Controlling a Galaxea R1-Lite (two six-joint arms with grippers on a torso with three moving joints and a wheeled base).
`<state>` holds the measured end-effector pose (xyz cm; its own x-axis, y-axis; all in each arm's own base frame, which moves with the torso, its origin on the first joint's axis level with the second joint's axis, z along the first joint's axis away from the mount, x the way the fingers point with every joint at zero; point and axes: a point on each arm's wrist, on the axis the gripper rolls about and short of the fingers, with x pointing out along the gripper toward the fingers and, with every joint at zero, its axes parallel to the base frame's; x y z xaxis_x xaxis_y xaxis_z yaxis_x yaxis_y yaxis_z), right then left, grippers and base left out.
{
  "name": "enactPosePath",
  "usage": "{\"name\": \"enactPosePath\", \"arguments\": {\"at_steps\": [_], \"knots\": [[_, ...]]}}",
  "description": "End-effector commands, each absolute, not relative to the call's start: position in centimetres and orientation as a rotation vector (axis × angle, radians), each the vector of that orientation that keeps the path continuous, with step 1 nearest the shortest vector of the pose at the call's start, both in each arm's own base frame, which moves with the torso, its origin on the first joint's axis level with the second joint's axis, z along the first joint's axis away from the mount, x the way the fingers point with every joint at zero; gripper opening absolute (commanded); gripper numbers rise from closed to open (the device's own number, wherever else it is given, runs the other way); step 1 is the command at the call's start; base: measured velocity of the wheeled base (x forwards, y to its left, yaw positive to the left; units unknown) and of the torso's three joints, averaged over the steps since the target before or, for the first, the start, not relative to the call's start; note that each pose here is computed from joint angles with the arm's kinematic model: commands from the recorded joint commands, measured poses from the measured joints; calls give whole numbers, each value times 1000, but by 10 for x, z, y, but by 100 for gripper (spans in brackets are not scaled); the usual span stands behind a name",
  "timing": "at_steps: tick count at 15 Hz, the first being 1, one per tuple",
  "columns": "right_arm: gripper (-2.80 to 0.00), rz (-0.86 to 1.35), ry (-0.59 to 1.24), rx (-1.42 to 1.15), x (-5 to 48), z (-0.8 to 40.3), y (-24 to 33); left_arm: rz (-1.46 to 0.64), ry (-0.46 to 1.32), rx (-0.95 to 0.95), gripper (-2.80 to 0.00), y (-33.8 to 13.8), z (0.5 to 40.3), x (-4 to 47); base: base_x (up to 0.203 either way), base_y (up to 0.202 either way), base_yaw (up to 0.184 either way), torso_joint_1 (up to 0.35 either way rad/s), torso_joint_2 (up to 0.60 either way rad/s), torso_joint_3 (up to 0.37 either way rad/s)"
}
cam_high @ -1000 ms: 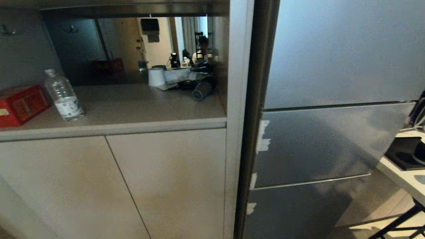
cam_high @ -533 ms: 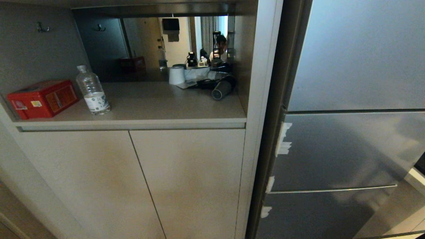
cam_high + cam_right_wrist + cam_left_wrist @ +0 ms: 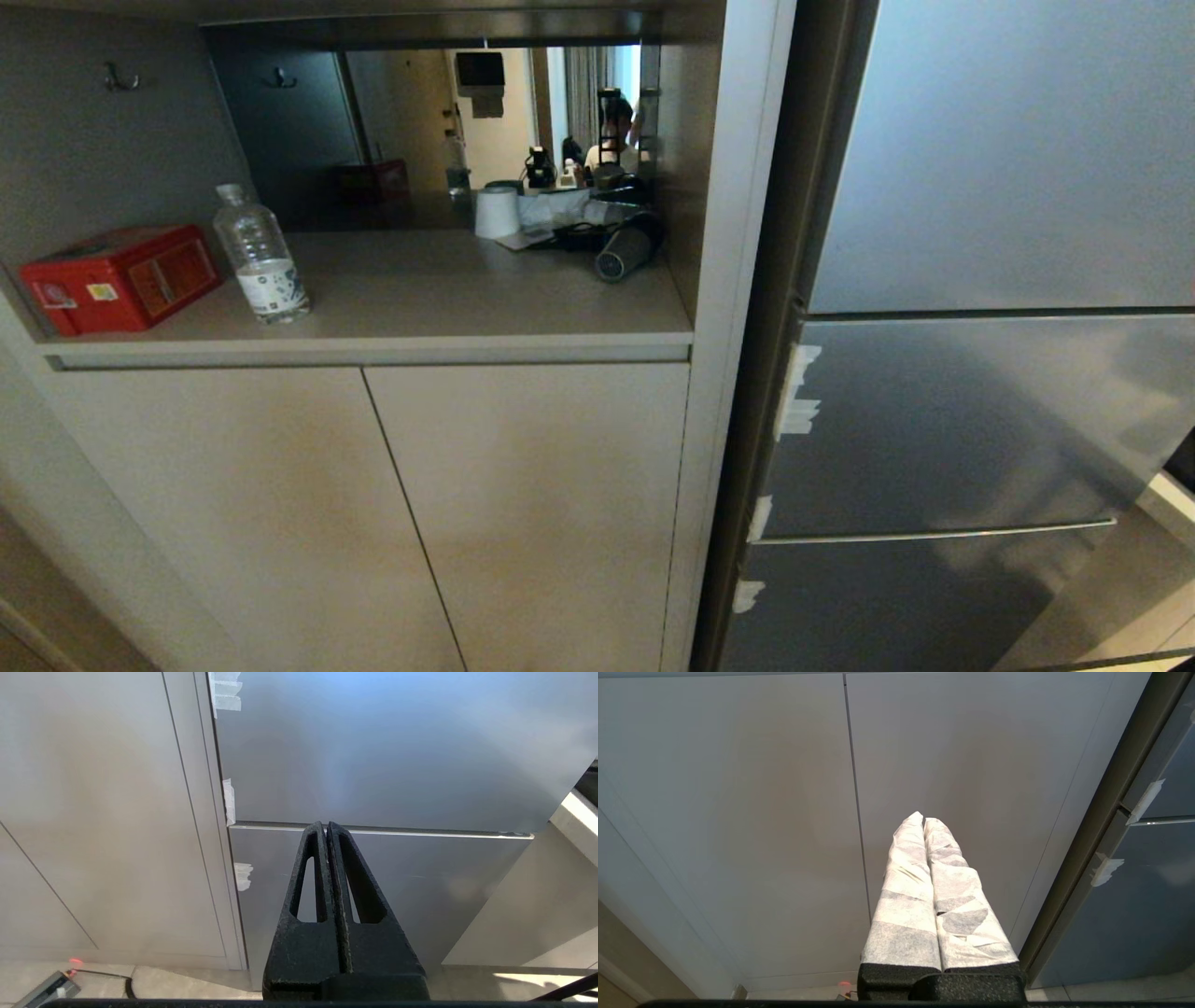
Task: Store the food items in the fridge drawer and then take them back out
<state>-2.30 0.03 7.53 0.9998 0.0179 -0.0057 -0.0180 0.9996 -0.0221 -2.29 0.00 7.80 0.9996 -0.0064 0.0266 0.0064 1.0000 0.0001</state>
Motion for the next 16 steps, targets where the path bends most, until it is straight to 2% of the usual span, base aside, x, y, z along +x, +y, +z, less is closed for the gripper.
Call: {"name": "enactPosePath", "arguments": {"at_steps": [1, 16], "knots": [[-280, 17, 8, -14, -23, 75, 0, -6, -15, 0, -280, 0, 75, -22, 0, 0, 0, 0, 0, 0], [-280, -3, 4, 35, -23, 76, 0, -6, -14, 0, -280, 0, 75, -22, 0, 0, 0, 0, 0, 0]]}}
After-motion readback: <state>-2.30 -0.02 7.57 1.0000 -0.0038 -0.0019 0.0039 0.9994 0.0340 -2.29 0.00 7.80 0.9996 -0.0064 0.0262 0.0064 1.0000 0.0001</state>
